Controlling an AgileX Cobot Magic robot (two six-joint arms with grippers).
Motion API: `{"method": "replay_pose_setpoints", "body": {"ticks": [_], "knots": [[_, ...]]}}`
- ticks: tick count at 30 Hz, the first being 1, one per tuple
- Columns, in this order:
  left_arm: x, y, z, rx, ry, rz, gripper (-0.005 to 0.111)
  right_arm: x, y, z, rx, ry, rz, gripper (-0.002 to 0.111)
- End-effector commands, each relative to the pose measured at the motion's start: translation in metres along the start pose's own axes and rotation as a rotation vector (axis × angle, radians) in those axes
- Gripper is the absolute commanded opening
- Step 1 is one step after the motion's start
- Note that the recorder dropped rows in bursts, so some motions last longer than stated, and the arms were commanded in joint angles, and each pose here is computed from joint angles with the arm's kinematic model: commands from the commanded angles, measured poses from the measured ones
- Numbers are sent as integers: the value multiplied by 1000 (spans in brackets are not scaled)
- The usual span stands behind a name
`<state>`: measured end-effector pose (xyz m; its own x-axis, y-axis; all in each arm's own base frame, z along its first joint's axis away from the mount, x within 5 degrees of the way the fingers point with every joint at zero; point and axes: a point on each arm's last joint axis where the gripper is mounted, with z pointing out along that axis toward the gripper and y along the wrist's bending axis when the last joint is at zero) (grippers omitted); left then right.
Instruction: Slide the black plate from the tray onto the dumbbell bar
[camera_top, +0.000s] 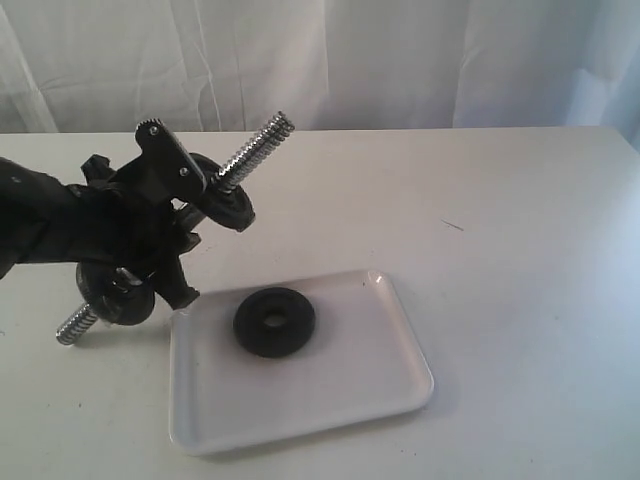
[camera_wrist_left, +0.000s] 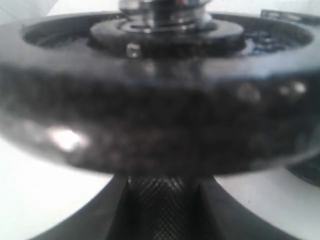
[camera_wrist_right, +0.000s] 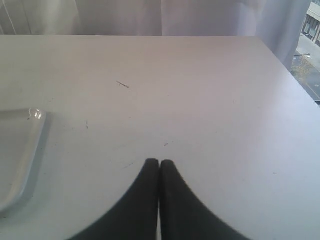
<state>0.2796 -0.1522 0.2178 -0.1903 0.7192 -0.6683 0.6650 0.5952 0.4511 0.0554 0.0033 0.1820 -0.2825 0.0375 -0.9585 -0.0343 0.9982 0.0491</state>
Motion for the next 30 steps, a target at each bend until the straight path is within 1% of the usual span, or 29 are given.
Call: {"method": "replay_pose_setpoints", "body": {"ticks": [1,9,12,21,22,23,24,25,26,27,28,29,30], "knots": [[-9,17,-29,-148,-55,-53,0,1,0,0,2,-6,4,0],[13,5,-37,-132,-7,-78,0,1,0,0,2,-6,4,0],[20,3,-37,-143,18,-113,0,1,0,0,2,-6,4,0],[35,-2,-44,-168,59,-138,0,0,0,0,3,-9,1,0],[37,-2,-45,-178,62,-145,0,0,-1,0,9,-15,-26,0],[37,-1,-47,-192,62,-147,0,-2,-2,0,26,-32,-108,0],[37,1,-49,-208,60,-151,0,-4,-3,0,33,-55,-136,0],[37,2,-51,-218,57,-160,0,-7,-2,0,32,-91,-134,0],[37,3,-52,-227,54,-165,0,-13,-2,-1,25,-158,-97,0],[36,4,-54,-235,50,-171,0,-18,-1,-2,10,-209,-9,0],[36,5,-55,-248,49,-173,0,-22,0,-3,-9,-262,96,0],[36,6,-56,-256,47,-177,0,-29,0,-5,-40,-331,252,0],[36,7,-57,-268,51,-183,0,-32,-1,-6,-61,-375,348,0]]}}
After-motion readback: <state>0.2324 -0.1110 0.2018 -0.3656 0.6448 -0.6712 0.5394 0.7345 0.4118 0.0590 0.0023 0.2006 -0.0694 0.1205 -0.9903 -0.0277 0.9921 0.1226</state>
